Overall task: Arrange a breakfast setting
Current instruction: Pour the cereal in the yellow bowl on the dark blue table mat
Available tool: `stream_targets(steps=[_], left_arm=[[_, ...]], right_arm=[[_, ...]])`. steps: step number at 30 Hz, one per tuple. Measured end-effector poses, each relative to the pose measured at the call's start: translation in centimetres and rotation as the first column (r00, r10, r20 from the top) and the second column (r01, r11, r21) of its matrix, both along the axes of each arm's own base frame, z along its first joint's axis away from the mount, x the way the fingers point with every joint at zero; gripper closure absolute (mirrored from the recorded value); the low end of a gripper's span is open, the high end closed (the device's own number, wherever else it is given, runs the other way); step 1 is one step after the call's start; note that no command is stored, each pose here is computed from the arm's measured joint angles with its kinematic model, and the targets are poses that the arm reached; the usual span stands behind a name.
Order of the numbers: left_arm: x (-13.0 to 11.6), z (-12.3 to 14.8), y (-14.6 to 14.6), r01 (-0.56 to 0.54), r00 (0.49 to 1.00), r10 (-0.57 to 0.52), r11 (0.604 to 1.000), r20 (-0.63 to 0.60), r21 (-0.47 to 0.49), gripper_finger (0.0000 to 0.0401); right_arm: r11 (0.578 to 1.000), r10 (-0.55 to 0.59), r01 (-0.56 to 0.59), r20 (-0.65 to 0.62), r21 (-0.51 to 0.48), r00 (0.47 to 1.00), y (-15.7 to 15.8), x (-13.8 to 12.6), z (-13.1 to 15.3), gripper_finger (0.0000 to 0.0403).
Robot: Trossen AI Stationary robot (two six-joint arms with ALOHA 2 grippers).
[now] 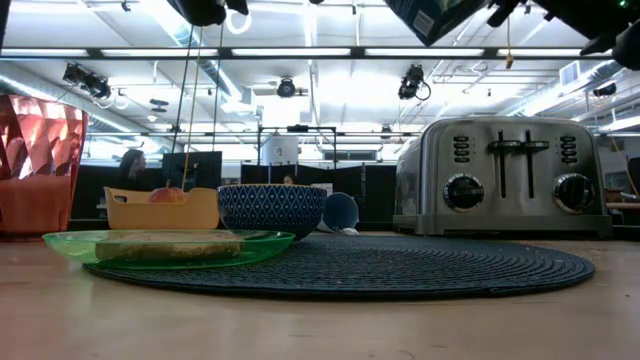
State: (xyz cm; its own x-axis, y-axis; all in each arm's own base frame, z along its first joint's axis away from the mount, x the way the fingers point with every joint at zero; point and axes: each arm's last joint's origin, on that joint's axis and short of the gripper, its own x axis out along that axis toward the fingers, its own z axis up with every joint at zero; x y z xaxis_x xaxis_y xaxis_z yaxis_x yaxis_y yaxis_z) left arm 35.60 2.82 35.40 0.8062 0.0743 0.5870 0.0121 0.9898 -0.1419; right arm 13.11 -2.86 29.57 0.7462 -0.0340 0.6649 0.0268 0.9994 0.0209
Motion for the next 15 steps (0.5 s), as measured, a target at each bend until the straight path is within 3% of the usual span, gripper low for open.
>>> stream_targets(steps=[10, 15], left_arm=[[-0.5, 0.6, 0.2, 0.015, 1.000, -0.014, 1.000, -0.006, 0.016, 0.0312], [-1.4, 1.7, 0.1, 0.015, 1.000, -0.014, 1.000, -0.019, 0.025, 0.0312]], right_arm=[[1.000, 0.017, -0.017, -0.084, 0.012, 0.996, 0.2, -0.5, -0.3, 0.0017], [1.000, 0.020, -0.018, -0.150, 0.012, 0.989, 0.3, -0.9, -0.7, 0.0008]])
